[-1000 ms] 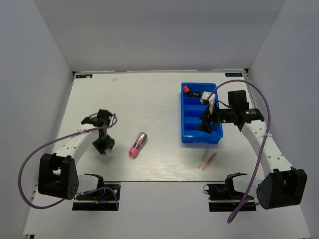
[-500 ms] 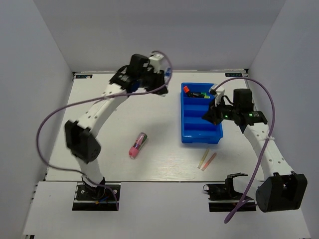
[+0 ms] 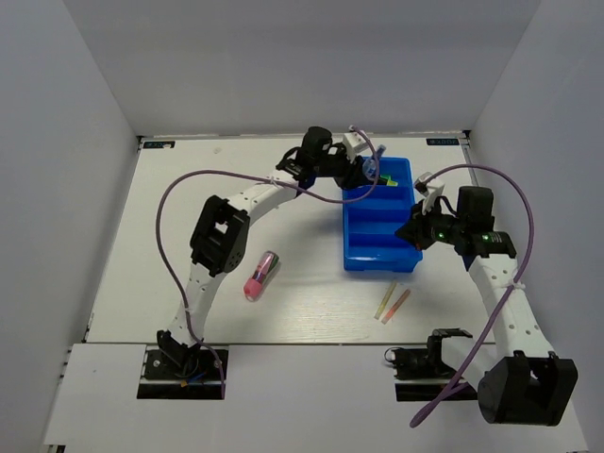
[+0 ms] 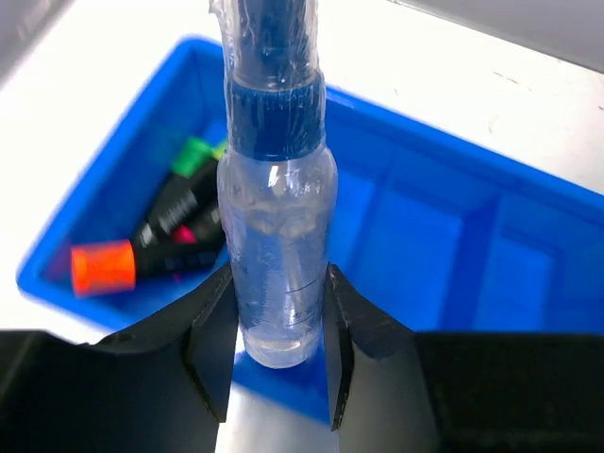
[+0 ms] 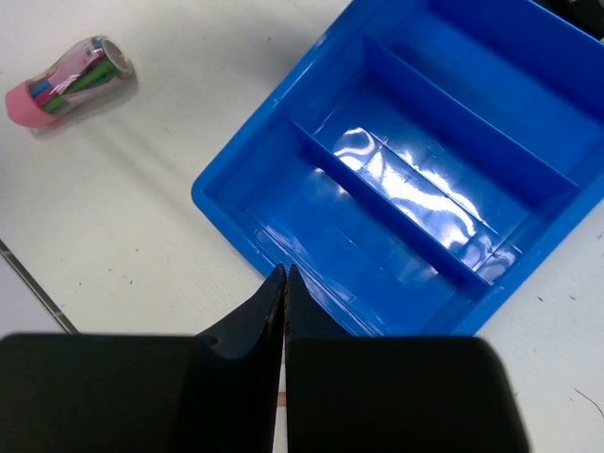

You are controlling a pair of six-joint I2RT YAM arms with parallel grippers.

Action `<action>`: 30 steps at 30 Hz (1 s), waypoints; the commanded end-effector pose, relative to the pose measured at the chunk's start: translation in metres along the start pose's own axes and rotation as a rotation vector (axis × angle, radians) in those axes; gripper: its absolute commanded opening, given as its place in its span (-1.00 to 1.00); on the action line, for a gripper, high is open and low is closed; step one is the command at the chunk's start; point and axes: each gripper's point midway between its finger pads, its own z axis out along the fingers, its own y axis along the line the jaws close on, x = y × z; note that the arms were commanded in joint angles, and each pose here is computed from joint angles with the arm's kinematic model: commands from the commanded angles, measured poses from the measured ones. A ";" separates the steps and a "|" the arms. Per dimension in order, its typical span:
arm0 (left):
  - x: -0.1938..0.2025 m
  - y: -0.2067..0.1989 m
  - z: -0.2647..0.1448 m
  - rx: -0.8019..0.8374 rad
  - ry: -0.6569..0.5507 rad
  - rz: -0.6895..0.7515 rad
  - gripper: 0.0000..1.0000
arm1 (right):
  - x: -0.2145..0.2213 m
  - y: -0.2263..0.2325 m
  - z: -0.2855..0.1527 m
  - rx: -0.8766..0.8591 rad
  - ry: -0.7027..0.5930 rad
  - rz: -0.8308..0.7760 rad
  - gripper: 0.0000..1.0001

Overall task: Sort the stationery into containers
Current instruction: Place the stationery into the container

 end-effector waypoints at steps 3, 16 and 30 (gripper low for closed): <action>-0.071 -0.014 0.028 -0.017 -0.218 0.254 -1.00 | -0.003 -0.006 -0.004 -0.008 -0.045 0.017 -1.00; -0.022 0.005 0.052 -0.096 -0.165 0.181 -0.70 | -0.001 -0.010 -0.003 -0.024 -0.037 0.047 -1.00; -0.014 0.005 0.050 -0.120 -0.138 0.136 -0.22 | -0.002 -0.014 -0.006 0.000 -0.046 0.049 -0.74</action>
